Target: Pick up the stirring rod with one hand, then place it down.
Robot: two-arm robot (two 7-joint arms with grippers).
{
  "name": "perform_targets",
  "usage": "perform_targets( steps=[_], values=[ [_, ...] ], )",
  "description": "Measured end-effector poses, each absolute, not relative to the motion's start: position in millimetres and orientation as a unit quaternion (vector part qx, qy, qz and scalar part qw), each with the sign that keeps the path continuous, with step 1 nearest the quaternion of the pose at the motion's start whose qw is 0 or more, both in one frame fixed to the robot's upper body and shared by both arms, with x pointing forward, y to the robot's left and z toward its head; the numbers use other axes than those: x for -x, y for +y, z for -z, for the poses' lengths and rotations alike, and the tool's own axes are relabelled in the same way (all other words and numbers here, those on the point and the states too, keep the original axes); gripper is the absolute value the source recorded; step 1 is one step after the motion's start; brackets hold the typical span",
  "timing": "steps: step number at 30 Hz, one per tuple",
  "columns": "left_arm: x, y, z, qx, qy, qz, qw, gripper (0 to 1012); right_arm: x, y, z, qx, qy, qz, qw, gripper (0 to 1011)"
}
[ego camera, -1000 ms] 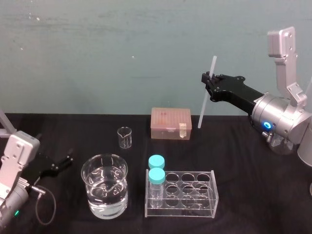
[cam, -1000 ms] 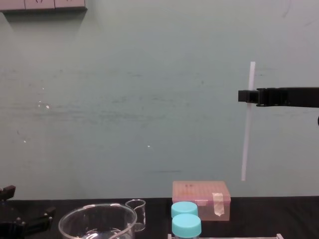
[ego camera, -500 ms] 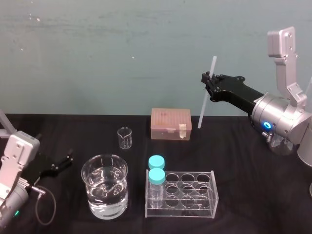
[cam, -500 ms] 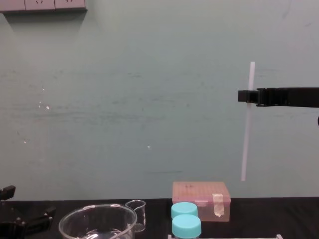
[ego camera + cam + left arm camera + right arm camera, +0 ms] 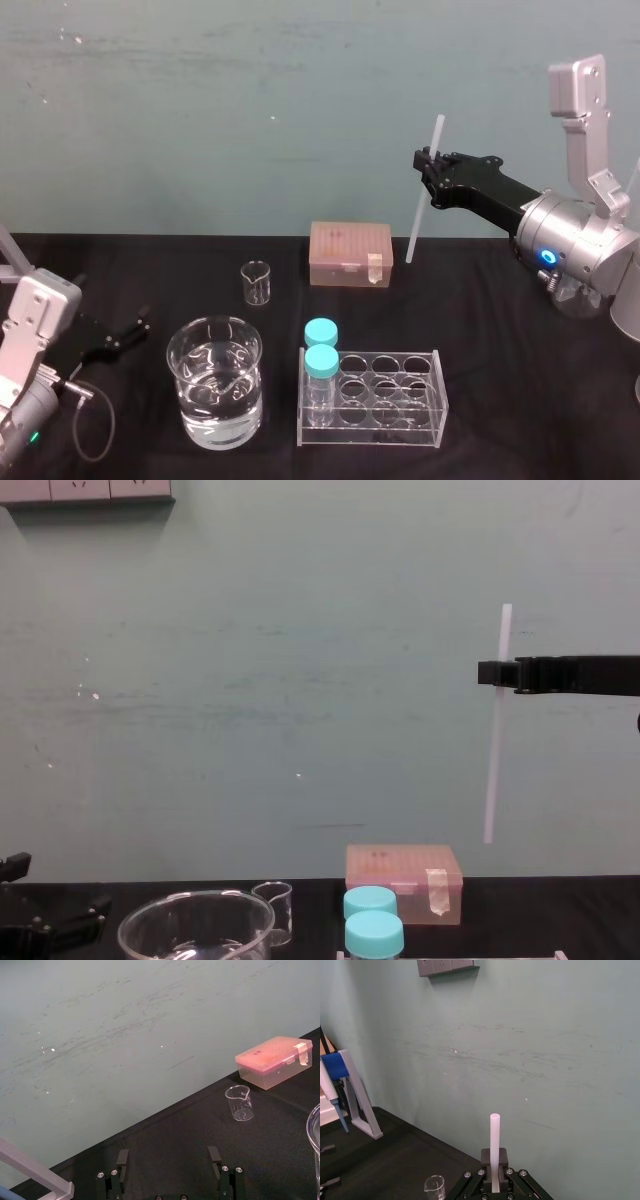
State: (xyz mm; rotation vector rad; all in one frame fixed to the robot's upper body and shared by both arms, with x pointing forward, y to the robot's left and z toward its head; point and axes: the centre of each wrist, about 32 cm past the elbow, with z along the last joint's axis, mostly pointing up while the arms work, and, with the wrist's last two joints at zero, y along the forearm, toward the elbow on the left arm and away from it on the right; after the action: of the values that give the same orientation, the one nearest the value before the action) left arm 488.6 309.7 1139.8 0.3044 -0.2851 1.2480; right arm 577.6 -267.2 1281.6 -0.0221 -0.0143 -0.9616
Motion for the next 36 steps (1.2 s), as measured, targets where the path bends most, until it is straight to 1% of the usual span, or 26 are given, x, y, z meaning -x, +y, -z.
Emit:
perform_targets(
  steps=[7, 9, 10, 14, 18, 19, 21, 25, 30, 33, 36],
  values=[
    [-488.6, 309.7, -1139.8, -0.141, -0.133, -0.58, 0.791, 1005, -579, -268, -1282.8, 0.005, -0.008, 0.461, 0.887, 72],
    [-488.6, 309.7, -1139.8, -0.141, -0.132, -0.58, 0.791, 1005, -581, -272, -1291.4, -0.014, -0.012, 0.456, 0.89, 72],
    [-488.6, 309.7, -1139.8, -0.141, -0.132, -0.58, 0.791, 1005, -581, -272, -1291.4, -0.014, -0.012, 0.456, 0.89, 72],
    [-488.6, 309.7, -1139.8, -0.141, -0.132, -0.58, 0.791, 1005, -577, -277, -1313.0, -0.037, -0.011, 0.443, 0.896, 72],
    [-488.6, 309.7, -1139.8, -0.142, -0.132, -0.58, 0.791, 1005, -570, -282, -1328.7, -0.045, -0.012, 0.432, 0.901, 72],
    [-488.6, 309.7, -1139.8, -0.141, -0.132, -0.58, 0.791, 1005, -567, -285, -1336.3, -0.046, -0.013, 0.426, 0.903, 72],
    [-488.6, 309.7, -1139.8, -0.141, -0.132, -0.58, 0.791, 1005, -562, -289, -1345.0, -0.043, -0.015, 0.417, 0.908, 72],
    [-488.6, 309.7, -1139.8, -0.142, -0.132, -0.58, 0.791, 1005, -552, -298, -1355.3, -0.029, -0.018, 0.398, 0.917, 72],
    [-488.6, 309.7, -1139.8, -0.141, -0.132, -0.58, 0.791, 1005, -541, -311, -1359.7, -0.005, -0.021, 0.362, 0.932, 72],
    [-488.6, 309.7, -1139.8, -0.141, -0.132, -0.58, 0.791, 1005, -535, -319, -1358.4, 0.012, -0.016, 0.333, 0.943, 72],
    [-488.6, 309.7, -1139.8, -0.141, -0.132, -0.58, 0.791, 1005, -530, -326, -1353.1, 0.026, -0.006, 0.306, 0.952, 72]
  ],
)
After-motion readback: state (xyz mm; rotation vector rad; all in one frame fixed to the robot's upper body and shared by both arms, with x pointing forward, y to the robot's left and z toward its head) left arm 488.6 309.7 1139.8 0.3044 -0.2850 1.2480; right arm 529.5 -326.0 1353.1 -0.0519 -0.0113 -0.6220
